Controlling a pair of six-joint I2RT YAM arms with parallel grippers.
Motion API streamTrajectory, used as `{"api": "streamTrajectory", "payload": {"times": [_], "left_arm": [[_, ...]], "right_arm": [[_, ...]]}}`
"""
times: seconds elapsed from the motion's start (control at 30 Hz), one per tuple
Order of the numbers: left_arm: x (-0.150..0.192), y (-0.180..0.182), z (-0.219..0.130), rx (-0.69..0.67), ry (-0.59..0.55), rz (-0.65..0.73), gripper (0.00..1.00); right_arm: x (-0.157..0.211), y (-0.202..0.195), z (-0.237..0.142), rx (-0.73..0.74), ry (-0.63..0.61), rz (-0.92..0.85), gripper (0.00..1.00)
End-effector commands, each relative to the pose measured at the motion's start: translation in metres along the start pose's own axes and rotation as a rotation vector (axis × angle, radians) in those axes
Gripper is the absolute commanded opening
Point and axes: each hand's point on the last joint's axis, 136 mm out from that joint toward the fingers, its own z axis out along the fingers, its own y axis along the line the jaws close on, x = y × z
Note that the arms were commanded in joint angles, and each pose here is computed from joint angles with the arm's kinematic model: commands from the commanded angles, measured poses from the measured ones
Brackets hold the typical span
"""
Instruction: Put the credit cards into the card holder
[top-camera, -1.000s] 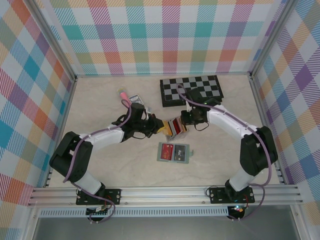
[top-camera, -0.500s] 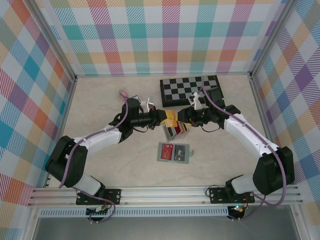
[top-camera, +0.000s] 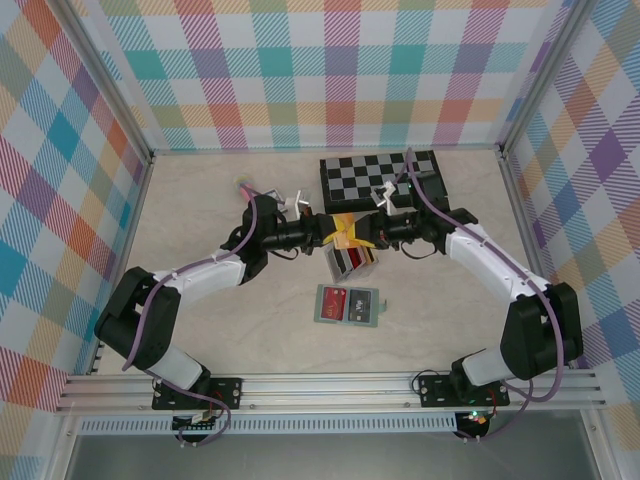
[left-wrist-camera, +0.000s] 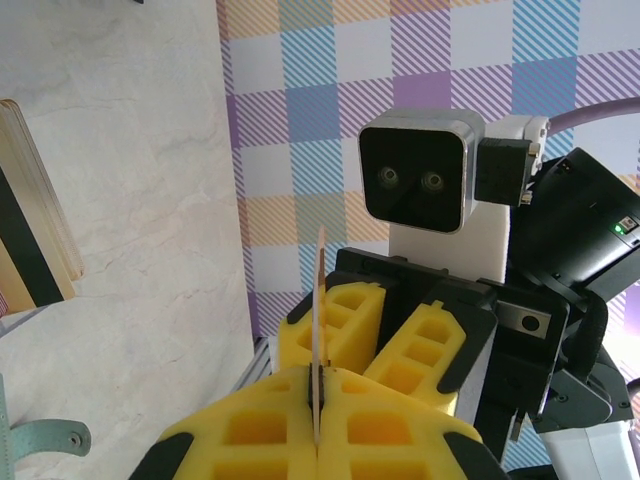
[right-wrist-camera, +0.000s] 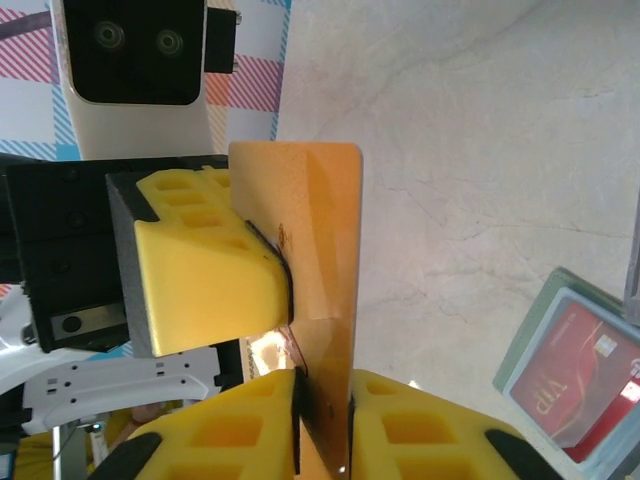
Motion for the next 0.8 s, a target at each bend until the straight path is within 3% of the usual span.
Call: {"api": "streamTrajectory", "payload": {"times": [0.0, 0.1, 0.17, 0.27, 0.37, 0.5, 0.6, 0.77], "left_arm": [[0.006, -0.006, 0.0, 0.025, 0.03, 0.019, 0.05], [0.008, 0.011, -0.002, -0.052, 0.023, 0.009, 0.2], [0.011, 0.028, -0.006, -0.139, 0.02, -0.001, 0.39], [0.018, 0.065, -0.024, -0.356, 0.012, 0.011, 0.57], [0.028, 0.096, -0.047, -0.531, 0.013, 0.023, 0.67], [0.042, 0.129, -0.067, -0.705, 0.024, 0.027, 0.72], [0.053, 0.144, -0.067, -0.752, 0.047, 0.03, 0.72], [0.069, 0.168, -0.067, -0.862, 0.084, 0.02, 0.72]], "right_arm": [[0.0, -0.006, -0.002, 0.006, -0.005, -0.012, 0.11], [0.002, -0.009, -0.006, 0.047, -0.017, -0.021, 0.04], [0.005, -0.018, -0.01, 0.108, -0.033, -0.013, 0.04], [0.012, -0.042, -0.021, 0.262, -0.076, 0.017, 0.03], [0.027, -0.077, -0.037, 0.46, -0.141, 0.064, 0.04], [0.059, -0.104, -0.039, 0.643, -0.161, 0.047, 0.04], [0.076, -0.112, -0.035, 0.731, -0.146, 0.011, 0.03], [0.087, -0.116, -0.032, 0.798, -0.154, -0.022, 0.03]]}}
